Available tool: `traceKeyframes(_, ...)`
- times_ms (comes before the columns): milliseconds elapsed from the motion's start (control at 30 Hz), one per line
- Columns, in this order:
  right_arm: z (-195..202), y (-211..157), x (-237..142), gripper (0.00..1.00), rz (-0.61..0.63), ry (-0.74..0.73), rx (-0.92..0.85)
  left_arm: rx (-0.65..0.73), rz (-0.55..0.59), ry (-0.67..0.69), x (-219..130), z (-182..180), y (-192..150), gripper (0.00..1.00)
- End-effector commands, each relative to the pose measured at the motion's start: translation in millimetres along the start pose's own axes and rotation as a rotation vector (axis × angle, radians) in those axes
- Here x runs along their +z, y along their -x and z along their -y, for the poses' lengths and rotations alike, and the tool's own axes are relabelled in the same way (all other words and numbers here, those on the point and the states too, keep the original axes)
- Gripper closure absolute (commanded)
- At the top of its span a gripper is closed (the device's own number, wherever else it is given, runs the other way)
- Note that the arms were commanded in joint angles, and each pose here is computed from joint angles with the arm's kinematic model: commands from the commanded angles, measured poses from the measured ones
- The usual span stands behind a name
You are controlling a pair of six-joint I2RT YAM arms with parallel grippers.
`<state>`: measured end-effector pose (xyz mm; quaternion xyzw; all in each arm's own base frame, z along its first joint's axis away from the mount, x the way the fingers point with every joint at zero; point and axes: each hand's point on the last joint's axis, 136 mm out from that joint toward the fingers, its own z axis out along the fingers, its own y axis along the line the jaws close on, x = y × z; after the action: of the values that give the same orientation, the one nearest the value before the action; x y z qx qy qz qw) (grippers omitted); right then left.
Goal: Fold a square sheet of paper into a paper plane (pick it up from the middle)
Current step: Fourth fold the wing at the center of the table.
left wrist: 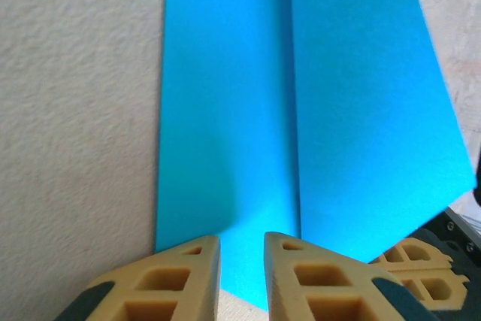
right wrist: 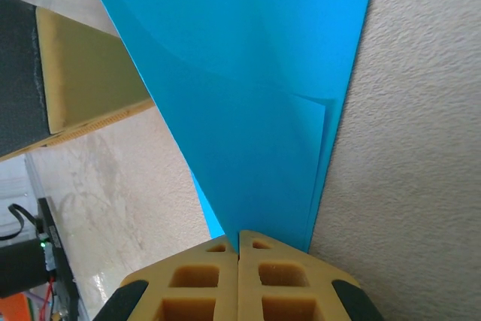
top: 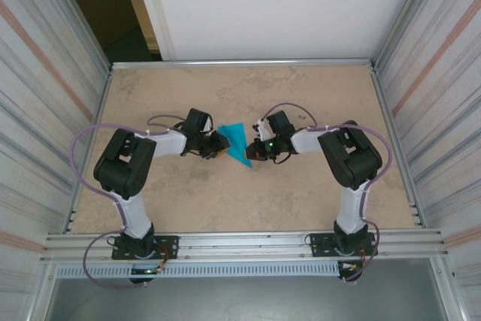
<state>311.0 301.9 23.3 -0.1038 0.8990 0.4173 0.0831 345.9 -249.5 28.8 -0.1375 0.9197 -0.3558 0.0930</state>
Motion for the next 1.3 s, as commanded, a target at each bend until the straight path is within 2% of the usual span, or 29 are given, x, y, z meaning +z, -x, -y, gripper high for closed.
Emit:
traceKeyframes(0,6,-8,4,0.98,-0.029,0.027,0.058,0.087,0.01,-0.072,-3,17,-3,0.74)
traceKeyframes(233,8,-7,3,0.98,-0.029,0.052,0.086,0.168,0.014,-0.115,-1,29,-6,0.65)
traceKeyframes(633,11,-7,3,0.98,-0.028,0.08,0.104,0.208,0.0,-0.115,7,28,-7,0.57)
traceKeyframes(1000,13,-9,4,0.98,-0.033,0.078,0.102,0.244,0.008,-0.106,8,36,-1,0.57)
traceKeyframes(1267,13,-9,4,0.98,-0.033,0.079,0.103,0.206,-0.021,-0.023,21,15,-3,0.59)
